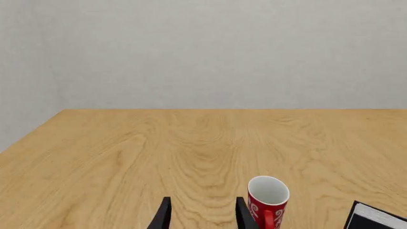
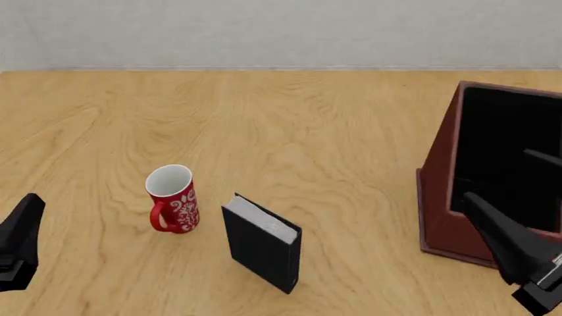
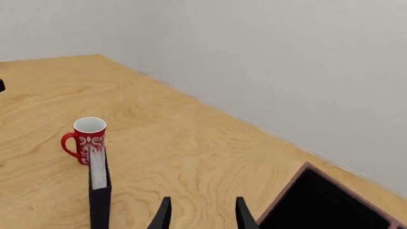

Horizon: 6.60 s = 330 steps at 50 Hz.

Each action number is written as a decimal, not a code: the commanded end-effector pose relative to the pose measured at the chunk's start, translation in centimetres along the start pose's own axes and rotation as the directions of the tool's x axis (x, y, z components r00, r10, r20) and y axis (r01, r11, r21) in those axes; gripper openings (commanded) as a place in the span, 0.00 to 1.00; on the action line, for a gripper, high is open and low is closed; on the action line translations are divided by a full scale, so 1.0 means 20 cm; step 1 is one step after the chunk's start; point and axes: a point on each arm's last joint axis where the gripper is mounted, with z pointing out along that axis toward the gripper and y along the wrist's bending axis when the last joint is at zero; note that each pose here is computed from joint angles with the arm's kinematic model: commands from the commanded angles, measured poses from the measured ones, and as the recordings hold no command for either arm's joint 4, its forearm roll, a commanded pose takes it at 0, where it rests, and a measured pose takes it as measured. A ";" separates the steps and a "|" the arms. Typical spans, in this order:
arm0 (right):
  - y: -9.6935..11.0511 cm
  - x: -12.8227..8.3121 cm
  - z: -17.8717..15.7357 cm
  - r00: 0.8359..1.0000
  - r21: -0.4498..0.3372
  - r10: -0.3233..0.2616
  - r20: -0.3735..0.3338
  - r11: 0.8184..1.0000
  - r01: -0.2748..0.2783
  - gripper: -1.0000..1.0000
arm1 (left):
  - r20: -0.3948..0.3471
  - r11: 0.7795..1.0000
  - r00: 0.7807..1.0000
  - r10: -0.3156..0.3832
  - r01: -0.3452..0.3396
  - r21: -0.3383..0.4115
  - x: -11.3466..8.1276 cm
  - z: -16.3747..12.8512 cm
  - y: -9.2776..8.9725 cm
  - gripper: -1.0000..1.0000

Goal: Pick up the book and place it in the left compartment of the caddy.

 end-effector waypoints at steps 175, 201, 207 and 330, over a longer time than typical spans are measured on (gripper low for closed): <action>0.59 0.54 0.67 0.968 -0.396 0.166 -0.188 0.889 -0.229 0.00 | 0.000 1.000 1.000 0.000 0.000 0.000 0.00 0.00 0.00 1.00; 0.46 0.39 0.58 0.980 -0.362 0.146 -0.134 0.914 -0.186 0.00 | 0.000 1.000 1.000 0.000 0.000 0.000 0.00 0.00 0.00 1.00; 0.45 0.37 0.57 0.981 -0.360 0.143 -0.128 0.916 -0.180 0.00 | 0.000 1.000 1.000 0.000 0.000 0.000 0.00 0.00 0.00 1.00; -0.02 -0.33 -0.03 0.989 -0.199 0.134 0.069 0.973 -0.118 0.00 | 0.000 1.000 1.000 0.000 0.000 0.000 0.00 0.00 0.00 1.00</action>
